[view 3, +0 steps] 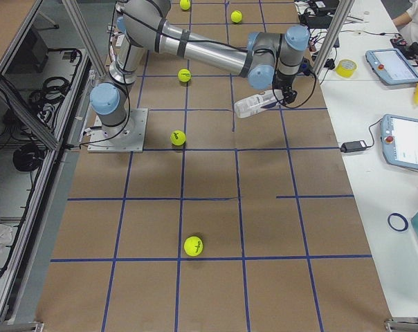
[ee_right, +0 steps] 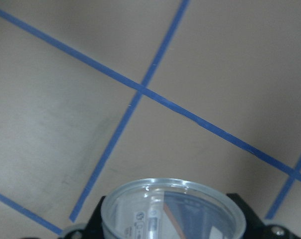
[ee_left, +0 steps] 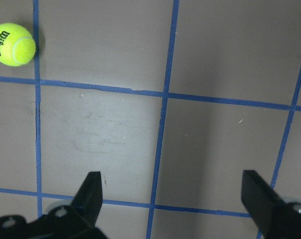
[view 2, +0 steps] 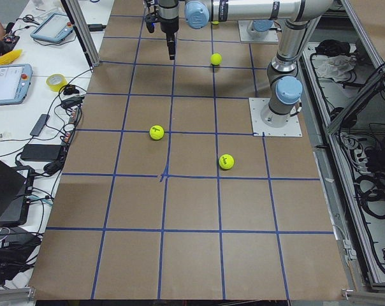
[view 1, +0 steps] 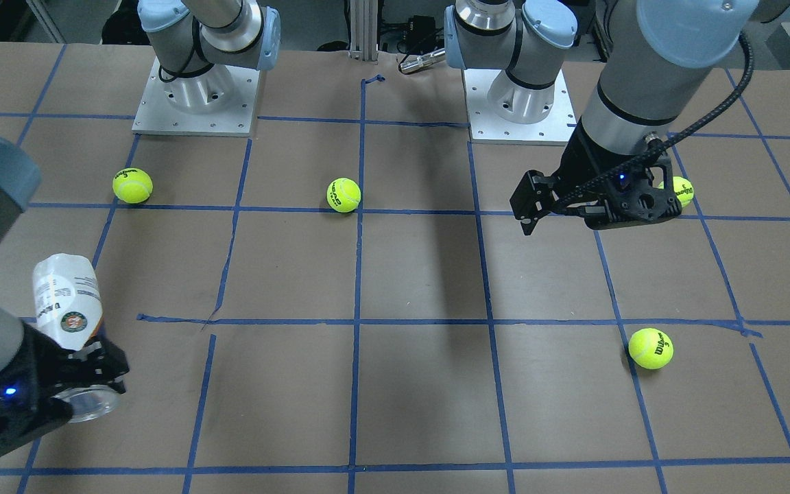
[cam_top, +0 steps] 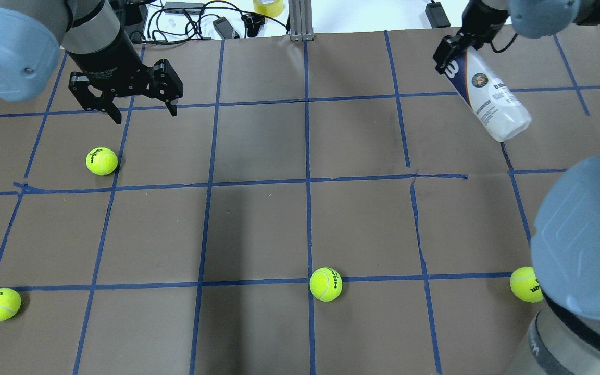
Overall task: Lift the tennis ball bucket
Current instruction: 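Carry the can with the right gripper toward the table centre, tilting it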
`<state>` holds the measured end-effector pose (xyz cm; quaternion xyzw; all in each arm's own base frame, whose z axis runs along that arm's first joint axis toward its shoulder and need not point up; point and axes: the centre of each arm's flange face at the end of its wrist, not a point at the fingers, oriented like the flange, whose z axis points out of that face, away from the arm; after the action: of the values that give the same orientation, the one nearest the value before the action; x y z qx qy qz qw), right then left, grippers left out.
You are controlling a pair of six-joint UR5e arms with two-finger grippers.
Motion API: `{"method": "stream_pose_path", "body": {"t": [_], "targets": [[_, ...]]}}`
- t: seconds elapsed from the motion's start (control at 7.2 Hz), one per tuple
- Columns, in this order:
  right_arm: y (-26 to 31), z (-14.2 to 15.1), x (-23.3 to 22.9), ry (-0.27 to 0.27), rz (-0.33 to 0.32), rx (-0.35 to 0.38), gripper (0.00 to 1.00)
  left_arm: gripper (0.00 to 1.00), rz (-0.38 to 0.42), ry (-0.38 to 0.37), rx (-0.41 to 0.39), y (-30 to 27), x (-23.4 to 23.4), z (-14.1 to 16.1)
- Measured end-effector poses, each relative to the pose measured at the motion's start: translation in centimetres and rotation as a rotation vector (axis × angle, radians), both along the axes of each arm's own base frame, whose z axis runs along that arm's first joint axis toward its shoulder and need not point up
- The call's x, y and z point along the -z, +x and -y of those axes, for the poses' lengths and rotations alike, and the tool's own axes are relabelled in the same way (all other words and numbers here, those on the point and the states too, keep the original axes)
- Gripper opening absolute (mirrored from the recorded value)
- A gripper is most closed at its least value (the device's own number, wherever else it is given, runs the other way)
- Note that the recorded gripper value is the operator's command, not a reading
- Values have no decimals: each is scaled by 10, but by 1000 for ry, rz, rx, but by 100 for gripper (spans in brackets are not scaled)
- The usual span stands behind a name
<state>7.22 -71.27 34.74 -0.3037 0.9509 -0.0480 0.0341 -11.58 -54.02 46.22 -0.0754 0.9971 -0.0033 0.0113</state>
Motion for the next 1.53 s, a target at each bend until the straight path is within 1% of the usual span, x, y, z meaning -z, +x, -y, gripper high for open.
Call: {"method": "stream_pose_path", "body": {"t": [0.14,0.28,0.42,0.56,0.83,0.97,1.11,1.25,1.39,1.53], "targets": [[54,-8,10,-12,-6,-146,20,100,-4,4,-12,5,2,0],[103,-18,26,-50,-11,-249,16,100,-8,20,-23,10,11,0],[143,-30,44,-90,-14,-322,15,100,-9,39,-32,12,20,0],[175,-44,58,-120,-18,-376,14,100,-9,48,-36,13,24,-1],[235,-75,75,-132,-33,-487,16,100,-11,39,-45,21,20,-1],[267,-91,79,-147,-54,-576,16,100,-11,43,-53,27,20,-1],[301,-108,85,-173,-81,-683,15,100,-11,49,-60,31,23,0],[327,-121,95,-186,-98,-780,17,100,-11,54,-67,35,26,2],[346,-131,103,-195,-106,-875,17,100,-12,56,-74,40,28,4],[360,-139,110,-206,-108,-959,19,100,-12,54,-79,44,29,6]]}}
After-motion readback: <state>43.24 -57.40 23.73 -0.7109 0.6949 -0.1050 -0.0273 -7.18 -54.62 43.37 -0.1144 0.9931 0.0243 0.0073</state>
